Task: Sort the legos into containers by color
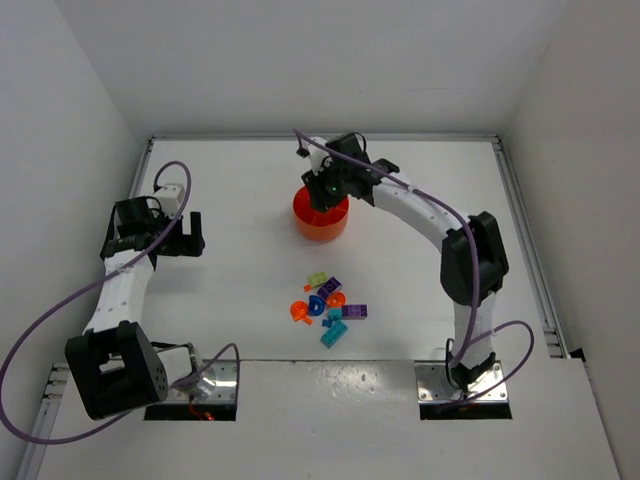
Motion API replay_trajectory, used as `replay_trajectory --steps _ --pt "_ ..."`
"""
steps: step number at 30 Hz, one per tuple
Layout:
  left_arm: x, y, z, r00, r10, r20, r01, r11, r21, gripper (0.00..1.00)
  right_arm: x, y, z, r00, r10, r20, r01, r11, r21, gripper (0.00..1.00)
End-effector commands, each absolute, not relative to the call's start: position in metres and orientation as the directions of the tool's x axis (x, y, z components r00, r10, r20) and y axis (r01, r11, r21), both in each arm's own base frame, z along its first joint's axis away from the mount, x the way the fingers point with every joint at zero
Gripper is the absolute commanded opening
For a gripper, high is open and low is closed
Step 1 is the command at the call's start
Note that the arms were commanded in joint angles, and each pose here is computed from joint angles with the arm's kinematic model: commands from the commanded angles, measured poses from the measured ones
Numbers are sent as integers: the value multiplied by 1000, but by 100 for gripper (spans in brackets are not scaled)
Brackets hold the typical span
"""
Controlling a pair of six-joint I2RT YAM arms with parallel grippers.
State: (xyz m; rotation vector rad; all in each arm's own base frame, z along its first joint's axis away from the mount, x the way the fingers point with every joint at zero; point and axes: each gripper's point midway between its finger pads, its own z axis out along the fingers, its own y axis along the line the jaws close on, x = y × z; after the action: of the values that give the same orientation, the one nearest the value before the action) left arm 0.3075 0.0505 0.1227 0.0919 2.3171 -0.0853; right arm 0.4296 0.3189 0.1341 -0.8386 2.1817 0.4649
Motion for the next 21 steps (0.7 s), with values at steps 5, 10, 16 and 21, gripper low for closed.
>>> replay_trajectory --steps 5,10,16,21 --pt "320 54 144 -624 33 -781 101 994 -38 100 300 289 126 -347 -750 -563 -930 355 99 41" --pt "324 52 147 -616 16 -788 97 994 -56 100 264 292 90 -265 -826 -497 -958 286 37 49" --pt "324 52 147 -616 16 -788 97 994 -56 100 261 312 67 -187 -871 -453 -967 245 -73 49" --pt "322 52 149 -608 27 -794 103 994 -45 100 271 337 69 -159 -868 -471 -965 236 -109 49"
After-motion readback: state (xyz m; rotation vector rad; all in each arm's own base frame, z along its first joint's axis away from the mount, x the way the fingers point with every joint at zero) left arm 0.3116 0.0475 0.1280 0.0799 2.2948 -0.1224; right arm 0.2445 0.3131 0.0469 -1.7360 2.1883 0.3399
